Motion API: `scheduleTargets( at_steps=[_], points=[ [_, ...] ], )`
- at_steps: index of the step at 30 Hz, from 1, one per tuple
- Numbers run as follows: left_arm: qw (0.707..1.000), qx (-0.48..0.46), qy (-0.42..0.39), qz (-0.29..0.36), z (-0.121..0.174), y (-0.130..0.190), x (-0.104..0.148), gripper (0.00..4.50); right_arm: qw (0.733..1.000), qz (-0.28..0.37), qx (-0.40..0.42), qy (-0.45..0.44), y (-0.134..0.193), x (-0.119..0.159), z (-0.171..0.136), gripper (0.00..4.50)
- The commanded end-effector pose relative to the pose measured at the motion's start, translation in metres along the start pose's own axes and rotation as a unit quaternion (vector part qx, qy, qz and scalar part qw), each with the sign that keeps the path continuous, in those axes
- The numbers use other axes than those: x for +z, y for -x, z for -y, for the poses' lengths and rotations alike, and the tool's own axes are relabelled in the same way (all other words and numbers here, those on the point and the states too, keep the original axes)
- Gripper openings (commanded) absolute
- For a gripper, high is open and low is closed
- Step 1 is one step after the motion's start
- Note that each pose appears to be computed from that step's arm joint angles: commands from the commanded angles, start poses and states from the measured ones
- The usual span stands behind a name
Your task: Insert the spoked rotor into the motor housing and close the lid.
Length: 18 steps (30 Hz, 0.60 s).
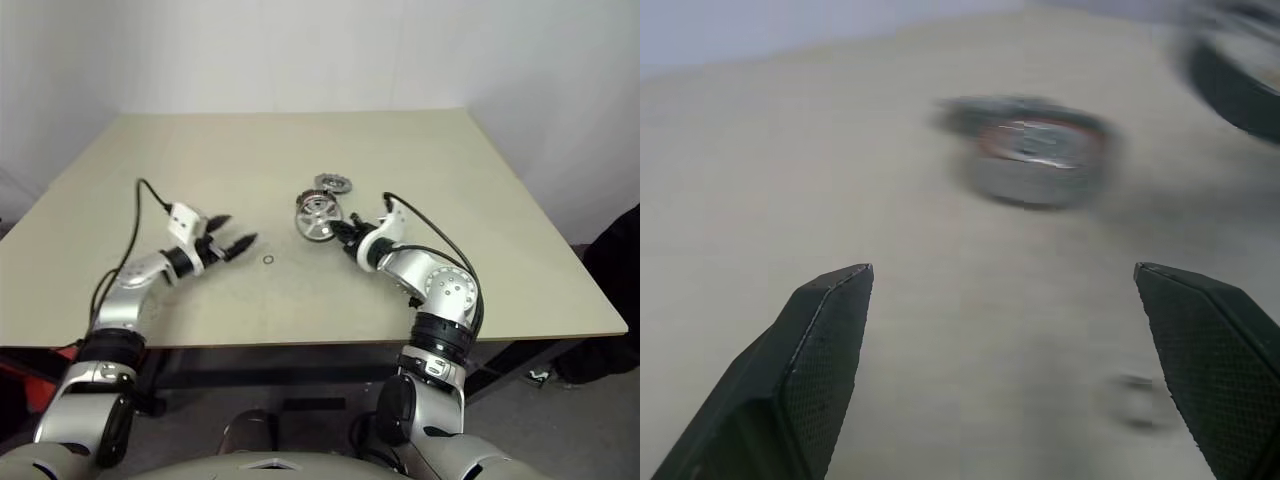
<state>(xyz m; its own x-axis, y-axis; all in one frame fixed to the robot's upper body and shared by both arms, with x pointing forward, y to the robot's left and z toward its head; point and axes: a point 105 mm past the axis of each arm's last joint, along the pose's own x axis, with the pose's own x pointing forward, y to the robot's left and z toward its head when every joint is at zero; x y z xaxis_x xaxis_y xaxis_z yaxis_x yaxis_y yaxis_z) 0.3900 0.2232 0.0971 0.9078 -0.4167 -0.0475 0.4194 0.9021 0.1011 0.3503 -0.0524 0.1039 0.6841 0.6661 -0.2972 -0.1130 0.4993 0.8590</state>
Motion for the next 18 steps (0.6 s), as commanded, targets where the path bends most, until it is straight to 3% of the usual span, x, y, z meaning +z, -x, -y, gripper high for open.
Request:
scheduleTargets(
  at_steps=[1,6,10,18],
  points=[
    [0.994,0.098,-0.031,0.036,-0.046,0.014,0.023,4.42,0.993,-0.082,0.082,0.026,-0.016,-0.038,-0.046,0.32],
    [0.992,0.109,-0.043,0.041,-0.049,0.019,0.022,4.42,0.978,-0.165,0.107,0.073,-0.004,-0.062,-0.049,0.32],
    [0.994,0.087,-0.045,0.038,-0.033,0.016,0.016,4.42,0.963,-0.232,0.058,0.125,0.013,-0.085,-0.02,0.32],
    [0.996,0.069,-0.04,0.034,-0.023,0.015,0.012,4.42,0.959,-0.249,0.01,0.138,0.023,-0.086,0.007,0.32]
  ],
)
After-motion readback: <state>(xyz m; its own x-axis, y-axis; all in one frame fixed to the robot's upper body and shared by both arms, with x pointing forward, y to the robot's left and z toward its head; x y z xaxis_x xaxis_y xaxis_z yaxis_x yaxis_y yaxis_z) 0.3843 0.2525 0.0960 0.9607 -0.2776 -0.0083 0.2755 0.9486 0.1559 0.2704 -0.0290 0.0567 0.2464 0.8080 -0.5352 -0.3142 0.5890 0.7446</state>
